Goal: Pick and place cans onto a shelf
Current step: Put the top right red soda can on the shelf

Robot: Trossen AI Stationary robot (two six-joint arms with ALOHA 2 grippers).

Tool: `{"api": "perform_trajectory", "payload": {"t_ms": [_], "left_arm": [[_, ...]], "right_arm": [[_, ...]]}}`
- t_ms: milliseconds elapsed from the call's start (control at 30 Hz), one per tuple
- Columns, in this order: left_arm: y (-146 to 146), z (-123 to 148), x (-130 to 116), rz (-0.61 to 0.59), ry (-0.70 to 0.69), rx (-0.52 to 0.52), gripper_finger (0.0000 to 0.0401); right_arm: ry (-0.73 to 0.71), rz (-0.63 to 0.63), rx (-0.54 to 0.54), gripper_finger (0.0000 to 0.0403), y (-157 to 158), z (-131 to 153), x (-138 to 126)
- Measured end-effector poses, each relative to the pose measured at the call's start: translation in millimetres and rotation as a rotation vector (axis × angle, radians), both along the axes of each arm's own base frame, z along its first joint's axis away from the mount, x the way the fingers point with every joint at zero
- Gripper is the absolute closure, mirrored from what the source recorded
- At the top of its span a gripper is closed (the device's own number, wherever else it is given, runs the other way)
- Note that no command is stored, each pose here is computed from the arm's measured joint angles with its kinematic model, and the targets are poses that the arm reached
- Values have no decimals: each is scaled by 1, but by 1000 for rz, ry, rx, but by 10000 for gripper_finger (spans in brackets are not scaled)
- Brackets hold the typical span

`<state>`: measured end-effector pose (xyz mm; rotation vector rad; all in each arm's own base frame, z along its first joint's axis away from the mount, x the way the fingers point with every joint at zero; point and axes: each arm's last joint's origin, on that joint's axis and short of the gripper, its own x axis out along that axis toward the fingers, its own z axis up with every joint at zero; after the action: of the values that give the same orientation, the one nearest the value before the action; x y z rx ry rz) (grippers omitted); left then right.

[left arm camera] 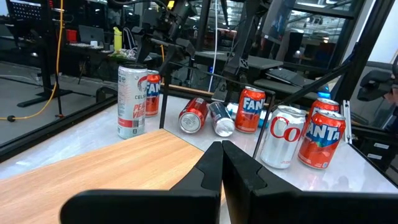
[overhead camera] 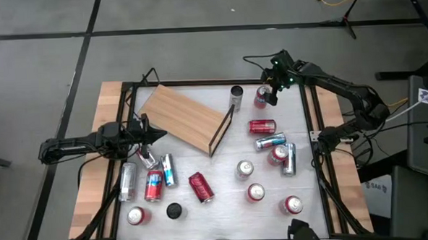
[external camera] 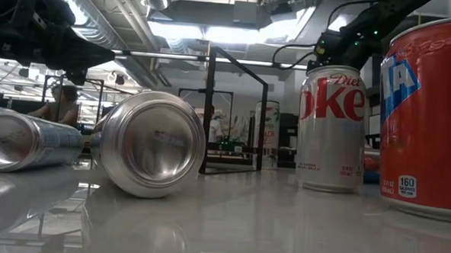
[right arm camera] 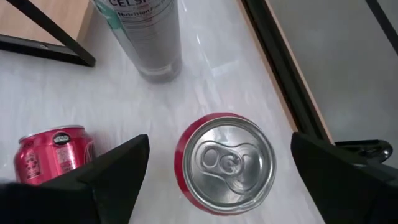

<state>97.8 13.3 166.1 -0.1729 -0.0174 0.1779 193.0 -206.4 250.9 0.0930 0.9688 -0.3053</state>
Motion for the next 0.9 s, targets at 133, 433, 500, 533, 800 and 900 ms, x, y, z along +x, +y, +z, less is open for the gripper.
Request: {"api": "perform_trajectory", "payload": {"t_ms": [133, 433, 500, 533, 800, 900], "left_arm": [[0, 0, 0, 0, 0, 0, 401], [0, 0, 0, 0, 0, 0, 401], [0, 0, 0, 0, 1, 0, 401], [0, 0, 0, 0, 0, 0, 401], [0, 0, 0, 0, 0, 0, 401], [0, 0, 0, 0, 0, 0, 401]], "right_arm": [[22, -12, 8, 22, 1, -2, -1], [41, -22, 18, 22, -1, -7, 0], [52, -26, 20, 22, -2, -9, 1], [55, -26, 24, 22, -2, -10, 1], [64, -31, 22, 22, -3, -11, 1], [64, -31, 22, 22, -3, -11, 1]]}}
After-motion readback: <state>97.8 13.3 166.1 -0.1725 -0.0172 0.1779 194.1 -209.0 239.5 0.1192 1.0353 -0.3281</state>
